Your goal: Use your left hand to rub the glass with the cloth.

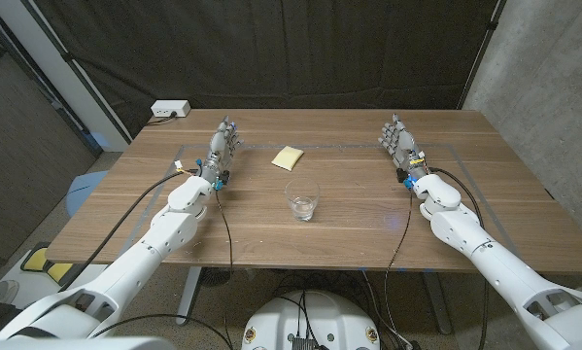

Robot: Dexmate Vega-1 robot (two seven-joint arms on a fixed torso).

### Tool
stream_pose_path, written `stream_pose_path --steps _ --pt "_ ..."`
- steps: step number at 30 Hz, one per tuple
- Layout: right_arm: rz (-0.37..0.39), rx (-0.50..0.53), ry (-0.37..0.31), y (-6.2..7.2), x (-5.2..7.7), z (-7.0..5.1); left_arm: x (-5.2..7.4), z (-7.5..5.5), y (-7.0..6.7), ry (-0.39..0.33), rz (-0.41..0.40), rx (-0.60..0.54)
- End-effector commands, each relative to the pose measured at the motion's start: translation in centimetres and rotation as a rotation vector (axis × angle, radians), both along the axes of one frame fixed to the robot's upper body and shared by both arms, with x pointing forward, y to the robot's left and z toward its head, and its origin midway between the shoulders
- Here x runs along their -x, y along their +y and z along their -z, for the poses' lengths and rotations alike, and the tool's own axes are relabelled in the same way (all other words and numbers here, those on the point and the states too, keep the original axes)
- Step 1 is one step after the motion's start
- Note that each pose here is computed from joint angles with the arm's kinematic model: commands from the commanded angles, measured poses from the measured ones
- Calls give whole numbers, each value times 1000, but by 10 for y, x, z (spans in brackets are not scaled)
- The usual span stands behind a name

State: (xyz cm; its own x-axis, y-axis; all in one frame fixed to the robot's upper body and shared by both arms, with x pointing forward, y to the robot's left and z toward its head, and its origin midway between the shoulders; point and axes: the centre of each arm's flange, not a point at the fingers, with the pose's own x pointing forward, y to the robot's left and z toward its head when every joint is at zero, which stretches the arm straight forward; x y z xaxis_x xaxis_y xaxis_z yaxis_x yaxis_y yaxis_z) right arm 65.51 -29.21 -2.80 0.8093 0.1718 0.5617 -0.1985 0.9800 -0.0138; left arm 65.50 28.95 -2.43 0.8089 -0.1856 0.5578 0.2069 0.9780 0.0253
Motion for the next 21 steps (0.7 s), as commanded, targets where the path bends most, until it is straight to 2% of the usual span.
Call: stream_pose_path --steps 1,6,13,21 --pt "39 -14 -6 0 0 2 -4 -2 -2 6 5 -3" --pt "8 35 -23 0 0 0 -5 -4 -2 5 7 -7" --pt "11 42 -39 2 1 0 -5 -6 -2 2 10 -13" --pt "1 102 -38 5 6 5 -6 -7 -4 6 15 -21"
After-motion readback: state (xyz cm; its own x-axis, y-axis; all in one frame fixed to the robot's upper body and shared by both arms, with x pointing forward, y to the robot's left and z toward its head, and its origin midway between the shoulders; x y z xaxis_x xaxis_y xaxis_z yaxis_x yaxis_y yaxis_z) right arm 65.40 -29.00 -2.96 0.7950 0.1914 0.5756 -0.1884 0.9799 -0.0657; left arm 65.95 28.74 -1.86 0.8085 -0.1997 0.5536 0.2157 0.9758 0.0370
